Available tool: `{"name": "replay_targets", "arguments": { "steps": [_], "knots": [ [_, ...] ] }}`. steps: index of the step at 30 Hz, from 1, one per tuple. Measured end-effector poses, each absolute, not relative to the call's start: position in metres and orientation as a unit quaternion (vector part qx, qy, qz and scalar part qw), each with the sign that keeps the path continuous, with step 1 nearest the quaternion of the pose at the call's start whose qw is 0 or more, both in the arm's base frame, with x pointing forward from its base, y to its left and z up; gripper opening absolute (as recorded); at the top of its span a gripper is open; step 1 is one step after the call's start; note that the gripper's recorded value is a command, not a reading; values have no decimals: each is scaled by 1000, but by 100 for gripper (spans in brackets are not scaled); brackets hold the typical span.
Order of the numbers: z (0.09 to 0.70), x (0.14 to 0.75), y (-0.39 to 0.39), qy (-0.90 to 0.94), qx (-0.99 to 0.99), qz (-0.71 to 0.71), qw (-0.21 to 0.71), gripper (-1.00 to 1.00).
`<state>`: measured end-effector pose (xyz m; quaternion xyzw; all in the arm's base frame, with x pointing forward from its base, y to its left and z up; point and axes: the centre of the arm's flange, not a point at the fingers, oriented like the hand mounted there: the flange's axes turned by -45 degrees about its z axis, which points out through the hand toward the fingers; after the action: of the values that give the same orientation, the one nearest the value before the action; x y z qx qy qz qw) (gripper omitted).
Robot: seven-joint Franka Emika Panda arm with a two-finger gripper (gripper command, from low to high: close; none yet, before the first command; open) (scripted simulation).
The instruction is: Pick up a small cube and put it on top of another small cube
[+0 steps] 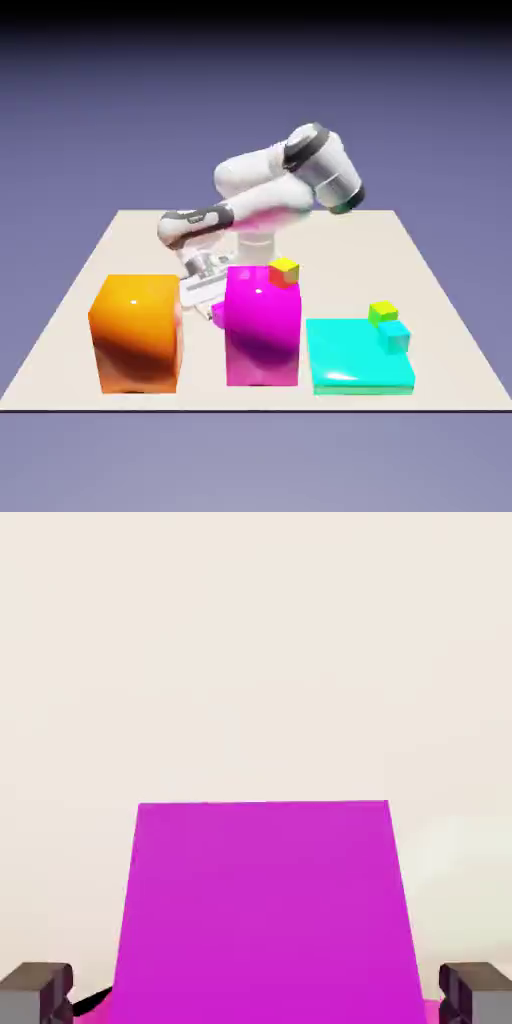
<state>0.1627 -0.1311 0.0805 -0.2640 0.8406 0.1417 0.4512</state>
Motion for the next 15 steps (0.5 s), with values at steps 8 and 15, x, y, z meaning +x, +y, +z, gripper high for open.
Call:
{"name": "replay_targets", "arguments": {
  "steps": [8, 15],
  "knots": [
    [100, 155, -140, 845, -253, 141, 449, -100],
    [124, 134, -152, 842, -260, 142, 450, -100]
  ]
}}
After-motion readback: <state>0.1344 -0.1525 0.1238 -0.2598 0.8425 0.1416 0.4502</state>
